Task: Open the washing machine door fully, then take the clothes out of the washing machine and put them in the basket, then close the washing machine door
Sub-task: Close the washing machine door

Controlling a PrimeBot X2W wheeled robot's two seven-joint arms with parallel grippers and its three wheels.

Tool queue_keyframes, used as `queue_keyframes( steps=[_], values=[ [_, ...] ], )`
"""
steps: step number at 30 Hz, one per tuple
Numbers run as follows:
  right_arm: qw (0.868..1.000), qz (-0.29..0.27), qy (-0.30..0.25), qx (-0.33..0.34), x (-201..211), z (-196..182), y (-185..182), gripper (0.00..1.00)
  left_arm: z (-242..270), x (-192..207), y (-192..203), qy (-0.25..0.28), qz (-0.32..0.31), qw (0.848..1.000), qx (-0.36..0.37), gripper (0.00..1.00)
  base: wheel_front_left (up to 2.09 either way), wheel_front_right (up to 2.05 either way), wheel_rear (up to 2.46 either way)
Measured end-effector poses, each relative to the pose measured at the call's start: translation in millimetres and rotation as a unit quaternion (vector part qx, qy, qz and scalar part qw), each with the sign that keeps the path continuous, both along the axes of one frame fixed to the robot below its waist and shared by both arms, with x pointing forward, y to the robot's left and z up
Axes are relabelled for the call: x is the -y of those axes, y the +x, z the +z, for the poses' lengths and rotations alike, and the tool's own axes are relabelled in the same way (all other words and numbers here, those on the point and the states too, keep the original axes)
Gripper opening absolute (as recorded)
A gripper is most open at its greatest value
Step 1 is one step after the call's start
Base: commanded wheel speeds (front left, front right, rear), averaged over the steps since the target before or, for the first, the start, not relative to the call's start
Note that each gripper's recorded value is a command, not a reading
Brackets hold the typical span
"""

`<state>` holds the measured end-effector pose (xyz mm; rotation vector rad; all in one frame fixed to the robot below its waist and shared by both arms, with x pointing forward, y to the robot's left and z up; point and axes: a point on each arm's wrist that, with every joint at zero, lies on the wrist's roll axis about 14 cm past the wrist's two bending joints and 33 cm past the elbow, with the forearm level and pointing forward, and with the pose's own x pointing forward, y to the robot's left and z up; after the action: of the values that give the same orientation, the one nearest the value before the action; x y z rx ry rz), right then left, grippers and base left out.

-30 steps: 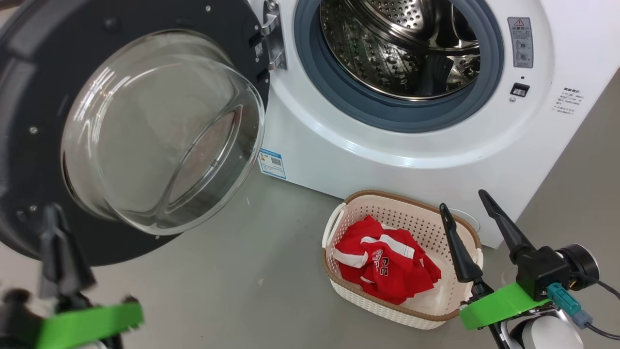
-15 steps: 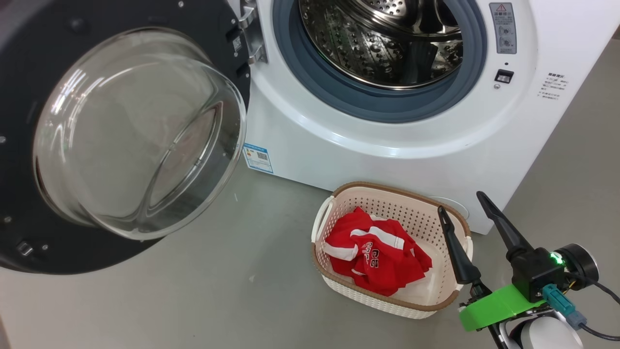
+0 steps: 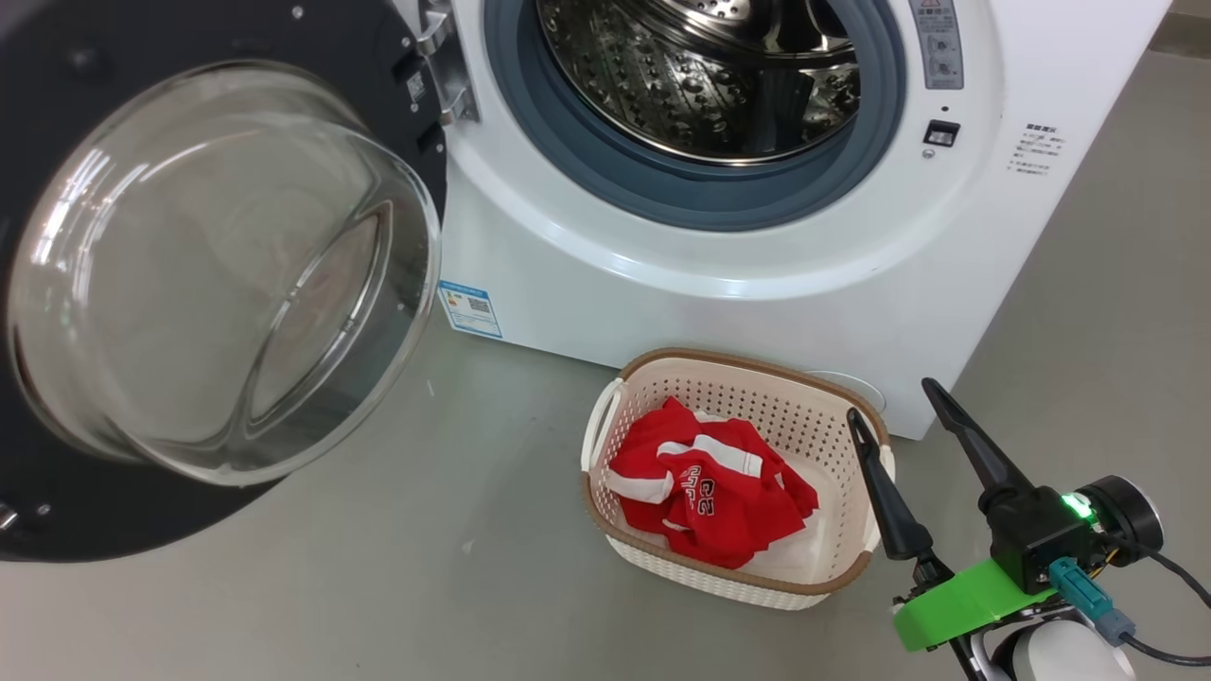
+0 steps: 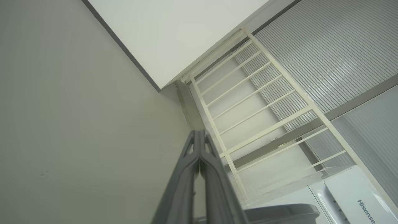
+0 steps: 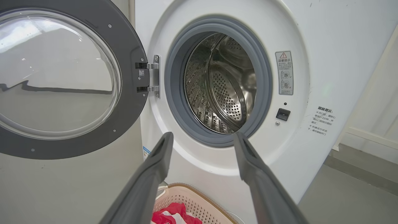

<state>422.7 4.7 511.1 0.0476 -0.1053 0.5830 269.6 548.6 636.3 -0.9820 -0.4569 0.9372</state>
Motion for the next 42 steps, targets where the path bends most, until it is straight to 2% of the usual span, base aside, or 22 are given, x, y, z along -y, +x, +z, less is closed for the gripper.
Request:
queue_keyframes(
  steps=[3,8,14,20,31,42],
  values=[
    [1.0,-0.002,-0.003,-0.002,3.1,-2.7,-0.2,1.0,-17.5,-0.4,7.0,-0.038,-0.04,0.998,-0.023,0.0,0.0,0.0,0.0],
    [1.0,-0.007,-0.007,-0.007,8.8,-7.9,0.9,1.0,-31.2,10.4,26.0,-0.056,-0.123,0.989,-0.054,0.0,0.0,0.0,0.0],
    [1.0,-0.009,-0.01,-0.01,12.4,-11.2,1.7,1.0,-54.4,22.1,35.3,-0.097,-0.169,0.978,-0.076,0.0,0.0,0.0,0.0],
    [1.0,-0.01,-0.011,-0.009,13.0,-10.5,1.6,1.0,-53.6,34.5,41.5,-0.132,-0.225,0.965,-0.03,0.0,0.0,0.0,0.0],
    [1.0,-0.004,-0.006,-0.012,6.9,-12.3,4.7,1.0,-57.9,56.7,35.0,-0.133,-0.294,0.947,-0.002,0.0,0.0,0.0,0.0],
    [1.0,0.003,-0.002,-0.011,-0.4,-9.6,3.4,1.0,-64.6,106.2,40.6,-0.159,-0.357,0.918,0.064,0.0,0.0,0.0,0.0]
  ],
)
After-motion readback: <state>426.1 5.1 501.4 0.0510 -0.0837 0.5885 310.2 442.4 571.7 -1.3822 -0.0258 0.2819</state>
